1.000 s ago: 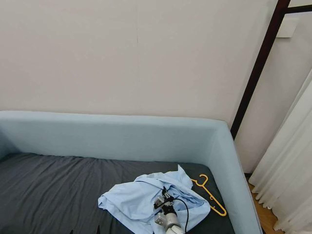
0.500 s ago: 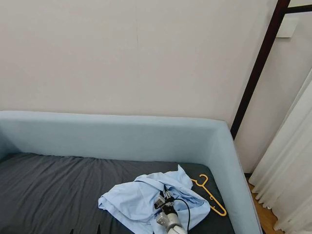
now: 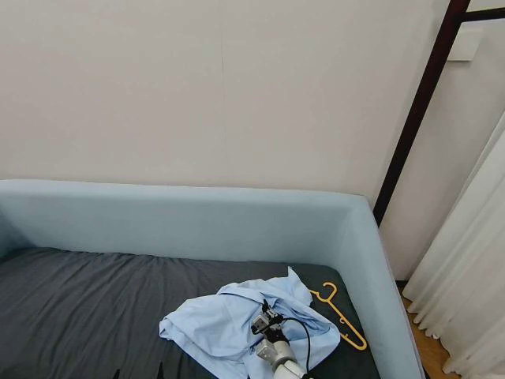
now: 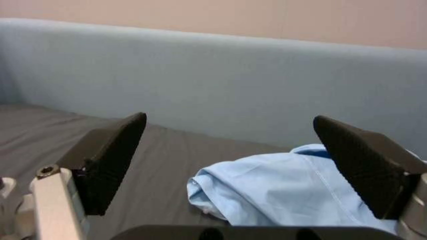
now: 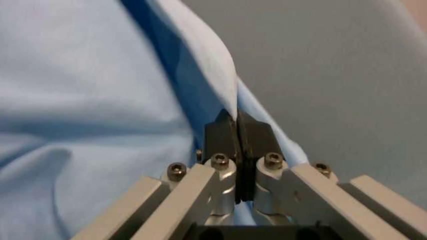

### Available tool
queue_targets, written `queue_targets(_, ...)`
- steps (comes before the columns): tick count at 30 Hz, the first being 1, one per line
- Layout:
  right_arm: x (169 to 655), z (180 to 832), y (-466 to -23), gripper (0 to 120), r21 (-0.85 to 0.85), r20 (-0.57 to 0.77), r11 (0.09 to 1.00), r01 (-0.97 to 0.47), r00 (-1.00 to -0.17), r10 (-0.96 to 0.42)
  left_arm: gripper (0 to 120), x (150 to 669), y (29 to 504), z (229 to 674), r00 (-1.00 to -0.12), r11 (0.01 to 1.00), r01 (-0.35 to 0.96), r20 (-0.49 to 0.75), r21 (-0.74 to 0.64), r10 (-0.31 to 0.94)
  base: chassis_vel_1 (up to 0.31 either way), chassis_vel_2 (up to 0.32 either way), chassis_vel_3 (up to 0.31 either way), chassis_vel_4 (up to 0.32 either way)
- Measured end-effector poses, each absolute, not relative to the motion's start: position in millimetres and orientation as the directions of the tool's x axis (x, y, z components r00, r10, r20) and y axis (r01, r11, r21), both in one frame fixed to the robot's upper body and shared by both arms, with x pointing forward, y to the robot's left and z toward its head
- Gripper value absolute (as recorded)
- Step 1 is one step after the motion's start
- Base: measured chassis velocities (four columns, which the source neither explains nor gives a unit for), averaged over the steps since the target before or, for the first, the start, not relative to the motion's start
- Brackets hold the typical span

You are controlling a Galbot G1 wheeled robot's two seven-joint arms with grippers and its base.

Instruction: Pick up the clothes from the sofa and hang them on the clothes hanger.

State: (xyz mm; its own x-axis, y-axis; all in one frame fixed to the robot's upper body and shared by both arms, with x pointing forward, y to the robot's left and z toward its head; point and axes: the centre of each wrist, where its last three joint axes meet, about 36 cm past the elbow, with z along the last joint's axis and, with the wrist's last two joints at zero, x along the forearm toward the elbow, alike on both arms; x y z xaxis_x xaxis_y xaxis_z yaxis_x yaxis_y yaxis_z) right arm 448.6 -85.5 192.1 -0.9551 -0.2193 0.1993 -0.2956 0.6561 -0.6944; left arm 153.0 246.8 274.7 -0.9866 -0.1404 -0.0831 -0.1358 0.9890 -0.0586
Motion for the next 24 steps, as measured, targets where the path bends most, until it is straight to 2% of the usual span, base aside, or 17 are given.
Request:
queue_targets(5, 455.2, 221.7, -97.4, 0, -0.673, 0.142, 0.682, -0.285, -0.955, -0.259, 99, 155.9, 247.7, 278.5, -0.987, 0.989, -0.134, -0.087, -0.058, -0.138, 0.000, 0.000, 0.000, 0.000)
queue_targets(9, 471.1, 289.1, -110.8, 0, -0.609, 0.065, 0.740, -0.285, -0.948, -0.312, 99, 164.0, 249.4, 289.6, -0.986, 0.990, -0.128, -0.099, -0.062, -0.133, 0.000, 0.000, 0.000, 0.000)
queue_targets(11, 472.7, 294.8, -111.5, 0, -0.601, 0.060, 0.747, -0.286, -0.947, -0.314, 99, 164.8, 249.5, 290.9, -0.986, 0.990, -0.127, -0.100, -0.064, -0.133, 0.000, 0.000, 0.000, 0.000)
queue_targets(19, 493.7, 411.4, -117.5, 0, -0.340, -0.008, 0.880, -0.333, -0.934, -0.356, 99, 184.3, 269.4, 338.2, -0.984, 0.992, -0.097, -0.141, -0.078, -0.107, 0.000, 0.000, 0.000, 0.000)
queue_targets(24, 499.0, 463.4, -121.1, 0, -0.237, -0.044, 0.904, -0.354, -0.926, -0.375, 99, 200.1, 292.9, 373.2, -0.978, 0.995, -0.088, -0.186, -0.036, -0.093, 0.000, 0.000, 0.000, 0.000)
